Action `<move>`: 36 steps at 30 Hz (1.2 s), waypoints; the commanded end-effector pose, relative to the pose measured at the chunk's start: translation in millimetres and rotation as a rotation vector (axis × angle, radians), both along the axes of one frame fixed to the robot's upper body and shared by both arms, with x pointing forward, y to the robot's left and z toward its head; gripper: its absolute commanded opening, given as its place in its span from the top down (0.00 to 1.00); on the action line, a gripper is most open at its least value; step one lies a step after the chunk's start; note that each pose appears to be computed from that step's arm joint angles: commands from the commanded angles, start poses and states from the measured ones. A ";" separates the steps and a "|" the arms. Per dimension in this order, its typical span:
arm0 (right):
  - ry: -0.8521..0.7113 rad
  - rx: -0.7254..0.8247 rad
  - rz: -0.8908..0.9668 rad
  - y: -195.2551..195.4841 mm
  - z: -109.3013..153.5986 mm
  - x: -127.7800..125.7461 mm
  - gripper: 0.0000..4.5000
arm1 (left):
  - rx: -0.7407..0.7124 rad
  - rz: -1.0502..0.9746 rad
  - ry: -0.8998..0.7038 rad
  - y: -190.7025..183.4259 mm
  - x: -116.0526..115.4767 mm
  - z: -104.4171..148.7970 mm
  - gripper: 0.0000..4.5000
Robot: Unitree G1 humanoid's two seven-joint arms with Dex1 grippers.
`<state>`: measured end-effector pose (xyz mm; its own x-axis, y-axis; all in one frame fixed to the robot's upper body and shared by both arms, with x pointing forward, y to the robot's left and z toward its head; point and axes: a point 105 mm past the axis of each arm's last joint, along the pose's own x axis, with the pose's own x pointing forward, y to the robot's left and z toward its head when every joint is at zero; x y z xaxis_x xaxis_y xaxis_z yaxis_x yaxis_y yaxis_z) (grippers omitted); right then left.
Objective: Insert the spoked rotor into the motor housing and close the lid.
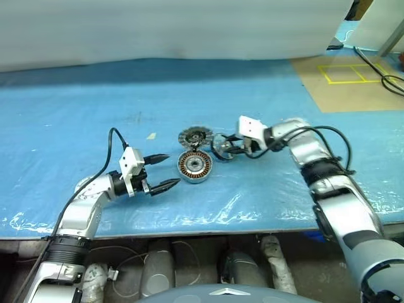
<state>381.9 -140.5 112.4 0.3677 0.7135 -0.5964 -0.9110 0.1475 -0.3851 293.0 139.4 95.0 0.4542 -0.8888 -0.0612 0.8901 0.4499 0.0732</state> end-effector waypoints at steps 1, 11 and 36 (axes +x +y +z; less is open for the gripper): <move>0.066 0.044 -0.120 -31.4 4.4 -10.4 0.72 | -0.008 -0.015 -0.040 1.0 1.4 10.7 0.00; 0.213 0.548 -0.214 0.6 56.1 -51.6 0.72 | 0.002 -0.087 -0.071 -10.8 14.5 21.4 0.00; 0.312 0.571 -0.147 66.5 36.3 -70.3 0.72 | 0.031 -0.113 -0.091 -11.1 5.1 18.1 0.00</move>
<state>309.7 -76.5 134.2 0.3610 0.8929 -0.2691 -0.9057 0.4045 0.1271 300.1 128.2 106.6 0.3589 -0.9311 -0.0650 0.9284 0.3489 0.1277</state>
